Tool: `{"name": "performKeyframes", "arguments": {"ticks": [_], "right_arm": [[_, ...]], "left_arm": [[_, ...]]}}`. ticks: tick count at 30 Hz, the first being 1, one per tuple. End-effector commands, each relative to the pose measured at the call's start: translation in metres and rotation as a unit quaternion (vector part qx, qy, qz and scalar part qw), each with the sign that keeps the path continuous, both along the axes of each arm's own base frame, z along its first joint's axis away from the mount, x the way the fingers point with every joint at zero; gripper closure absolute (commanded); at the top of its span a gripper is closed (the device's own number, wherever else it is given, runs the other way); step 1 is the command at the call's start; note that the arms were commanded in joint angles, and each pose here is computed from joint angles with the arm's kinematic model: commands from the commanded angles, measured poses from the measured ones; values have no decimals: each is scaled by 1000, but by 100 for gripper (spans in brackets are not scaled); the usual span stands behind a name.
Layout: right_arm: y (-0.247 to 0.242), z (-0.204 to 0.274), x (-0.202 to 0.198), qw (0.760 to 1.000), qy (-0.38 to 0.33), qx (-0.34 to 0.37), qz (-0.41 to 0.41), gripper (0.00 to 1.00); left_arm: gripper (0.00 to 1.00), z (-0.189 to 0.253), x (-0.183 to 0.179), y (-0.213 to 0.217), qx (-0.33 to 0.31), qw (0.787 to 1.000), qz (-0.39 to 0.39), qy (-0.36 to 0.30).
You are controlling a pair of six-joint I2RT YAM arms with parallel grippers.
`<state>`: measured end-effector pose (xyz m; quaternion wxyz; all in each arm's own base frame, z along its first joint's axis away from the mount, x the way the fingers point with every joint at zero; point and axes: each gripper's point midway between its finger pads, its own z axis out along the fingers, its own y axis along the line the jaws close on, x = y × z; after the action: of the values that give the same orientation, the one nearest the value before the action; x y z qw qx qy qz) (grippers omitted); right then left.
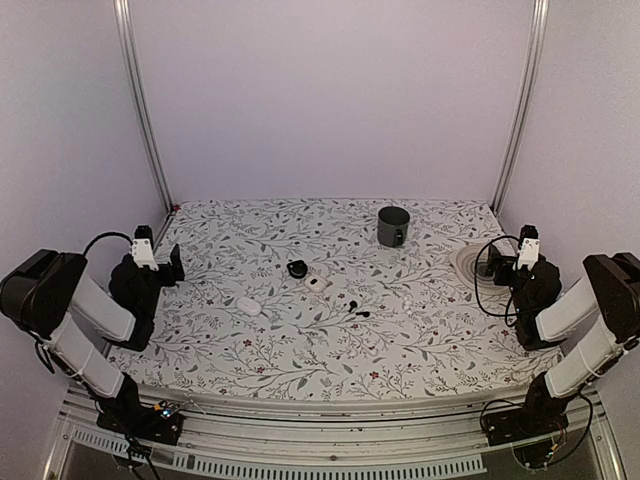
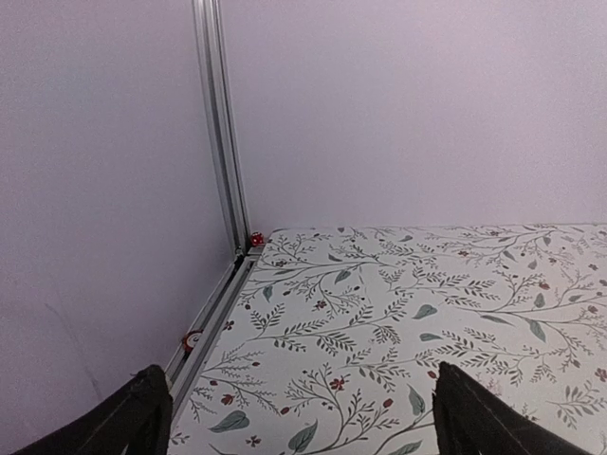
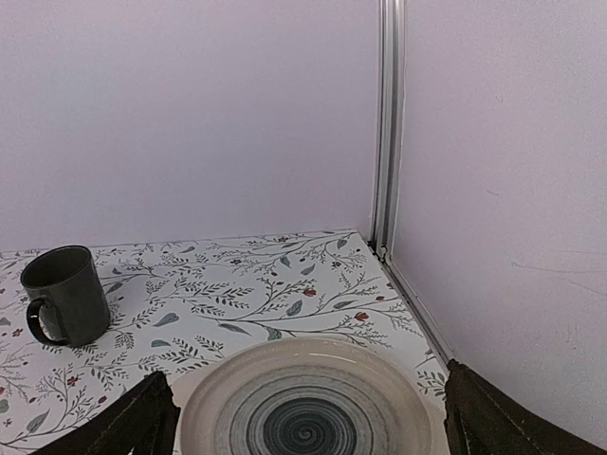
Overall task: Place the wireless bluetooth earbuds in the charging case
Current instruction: Pick up the charging case from the center of the board.
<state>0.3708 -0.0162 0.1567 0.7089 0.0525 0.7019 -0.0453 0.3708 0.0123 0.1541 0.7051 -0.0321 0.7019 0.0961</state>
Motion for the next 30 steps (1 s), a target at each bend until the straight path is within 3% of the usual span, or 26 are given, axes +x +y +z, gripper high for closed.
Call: {"name": "performKeyframes", "arguments": {"ticks": [1,8,10,14,17,21,25,30], "right_arm": [[-1,3,2,1000,-6,2,1,1],[-1,3,2,1000,-7,2,-1,1],[-7,5,2,1000,-8,3,-17,1],[-9,7,0,1000,-11,9,-27,1],[-5,10,-6,999,-23,2,-27,1],[-4,10,-6,999,-19,-1,-26,1],[-1,23,-11,999,-35,-8,-24,1],[26,85,8,999,-30,-15,21,1]], "left_arm": [[4,8,2,9,-5,1000,15,-13],[4,27,27,-9,23,999,-10,39],[4,50,39,-19,-15,999,-16,43],[4,87,56,-75,-97,984,-128,80],[4,101,53,-124,-91,973,-175,116],[4,120,39,-155,-94,961,-225,130],[4,128,39,-124,-147,967,-155,137],[4,126,40,-119,-201,955,-161,151]]}}
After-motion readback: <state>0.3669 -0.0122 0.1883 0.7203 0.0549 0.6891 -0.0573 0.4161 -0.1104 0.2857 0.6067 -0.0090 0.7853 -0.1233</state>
